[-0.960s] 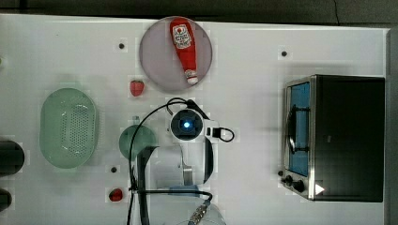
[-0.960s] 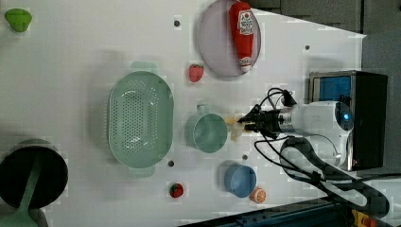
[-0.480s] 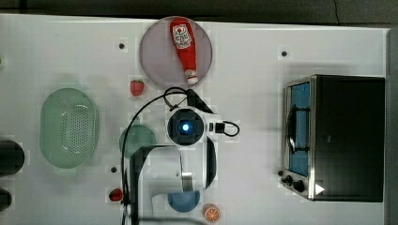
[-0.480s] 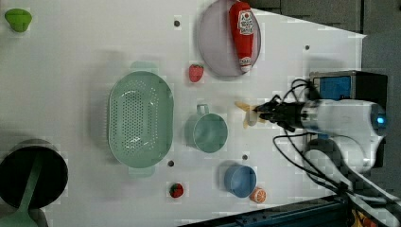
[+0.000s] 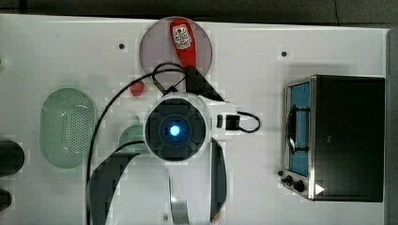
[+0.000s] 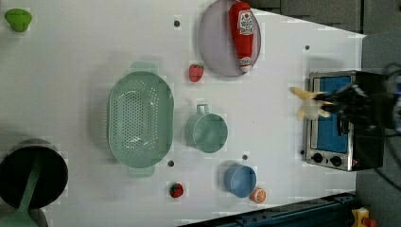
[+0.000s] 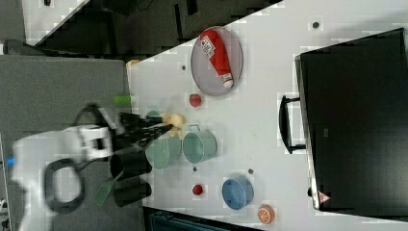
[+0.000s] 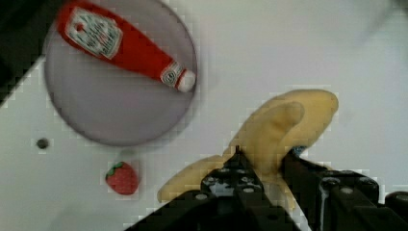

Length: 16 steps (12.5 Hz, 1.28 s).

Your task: Pick banana from table and place on oven.

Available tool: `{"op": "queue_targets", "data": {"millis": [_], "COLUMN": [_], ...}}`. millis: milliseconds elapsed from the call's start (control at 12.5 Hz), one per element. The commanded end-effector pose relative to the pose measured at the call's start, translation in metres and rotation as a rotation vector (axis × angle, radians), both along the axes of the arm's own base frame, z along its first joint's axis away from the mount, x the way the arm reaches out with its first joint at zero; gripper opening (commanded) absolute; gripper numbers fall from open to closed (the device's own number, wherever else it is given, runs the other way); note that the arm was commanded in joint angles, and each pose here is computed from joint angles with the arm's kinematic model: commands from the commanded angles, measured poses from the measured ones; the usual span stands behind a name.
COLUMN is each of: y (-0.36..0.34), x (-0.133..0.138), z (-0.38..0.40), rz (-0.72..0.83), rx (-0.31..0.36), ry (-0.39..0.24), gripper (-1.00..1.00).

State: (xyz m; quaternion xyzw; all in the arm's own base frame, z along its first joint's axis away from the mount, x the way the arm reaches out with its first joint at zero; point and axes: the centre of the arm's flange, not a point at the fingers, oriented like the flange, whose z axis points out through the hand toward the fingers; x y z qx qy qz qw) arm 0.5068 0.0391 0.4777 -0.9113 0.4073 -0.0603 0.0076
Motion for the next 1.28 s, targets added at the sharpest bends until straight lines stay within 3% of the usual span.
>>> {"op": "queue_targets", "data": {"millis": [80, 240, 400, 880, 1280], "y": [-0.033, -0.053, -0.085, -0.231, -0.362], "x": [-0.014, -0.016, -0.010, -0.001, -0.018], "z": [0.044, 0.082, 0.103, 0.079, 0.030], "rz": [-0.085, -0.116, -0.098, 0.064, 0.140], "rx": [0.009, 0.017, 0.027, 0.034, -0.046], "ry": [0.115, 0.144, 0.116, 0.142, 0.129], "gripper": [-0.50, -0.50, -0.50, -0.50, -0.50]}}
